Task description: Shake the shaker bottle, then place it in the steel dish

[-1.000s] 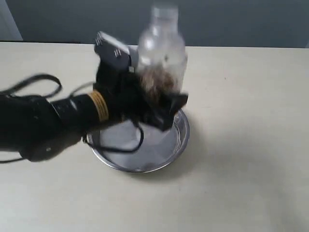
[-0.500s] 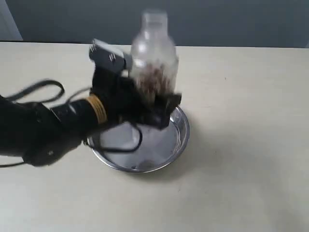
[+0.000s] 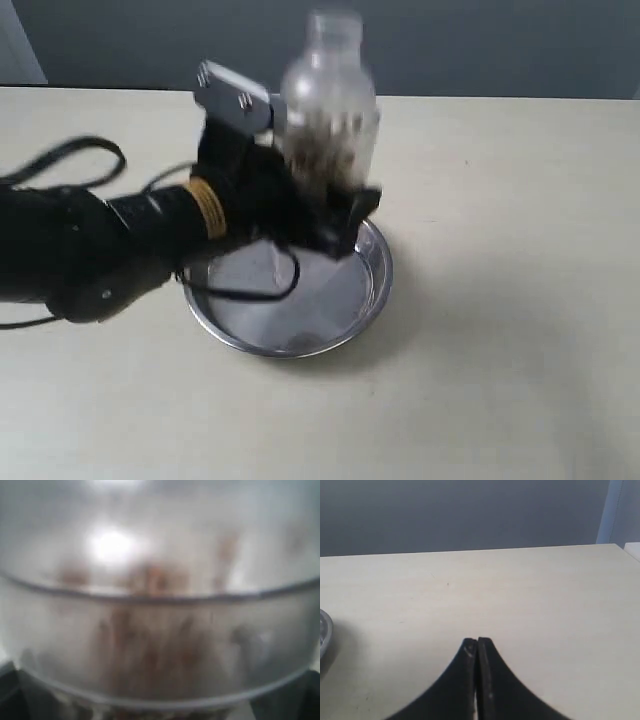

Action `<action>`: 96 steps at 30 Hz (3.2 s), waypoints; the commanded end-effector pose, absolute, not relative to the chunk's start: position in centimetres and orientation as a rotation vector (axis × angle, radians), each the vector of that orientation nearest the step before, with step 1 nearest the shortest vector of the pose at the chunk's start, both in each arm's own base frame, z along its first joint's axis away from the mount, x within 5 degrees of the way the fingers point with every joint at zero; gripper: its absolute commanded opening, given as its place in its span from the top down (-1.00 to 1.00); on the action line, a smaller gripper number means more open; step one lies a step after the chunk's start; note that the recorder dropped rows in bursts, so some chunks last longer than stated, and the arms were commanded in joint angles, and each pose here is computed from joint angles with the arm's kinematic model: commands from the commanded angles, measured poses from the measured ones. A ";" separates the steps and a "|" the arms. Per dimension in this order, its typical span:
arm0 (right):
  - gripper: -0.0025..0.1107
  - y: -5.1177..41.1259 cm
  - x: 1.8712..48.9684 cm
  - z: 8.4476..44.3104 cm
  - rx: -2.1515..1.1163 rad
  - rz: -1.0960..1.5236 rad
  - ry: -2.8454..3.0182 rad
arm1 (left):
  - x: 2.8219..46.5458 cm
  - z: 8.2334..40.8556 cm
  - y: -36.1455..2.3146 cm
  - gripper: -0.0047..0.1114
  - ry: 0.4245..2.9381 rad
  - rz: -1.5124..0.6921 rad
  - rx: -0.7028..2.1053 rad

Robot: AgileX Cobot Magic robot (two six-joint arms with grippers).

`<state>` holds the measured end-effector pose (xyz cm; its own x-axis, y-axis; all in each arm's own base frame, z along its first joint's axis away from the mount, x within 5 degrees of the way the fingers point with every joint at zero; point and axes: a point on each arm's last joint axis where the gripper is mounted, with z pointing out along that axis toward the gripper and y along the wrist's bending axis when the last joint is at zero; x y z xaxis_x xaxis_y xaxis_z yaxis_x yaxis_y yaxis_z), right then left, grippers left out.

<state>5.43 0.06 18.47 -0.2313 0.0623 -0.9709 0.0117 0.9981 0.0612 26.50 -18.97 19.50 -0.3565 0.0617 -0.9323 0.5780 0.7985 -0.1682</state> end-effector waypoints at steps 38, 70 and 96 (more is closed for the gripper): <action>0.97 0.1 5.4 18.5 0.050 0.044 1.790 | 29.2 13.3 -16.4 0.91 1.664 -0.543 0.347; 0.97 0.1 5.4 18.5 0.048 0.042 1.790 | 30.6 9.9 -17.4 0.91 1.766 -0.596 0.332; 0.97 0.1 5.4 18.5 0.048 0.042 1.790 | 30.0 9.0 -17.5 -0.73 1.887 -0.600 0.439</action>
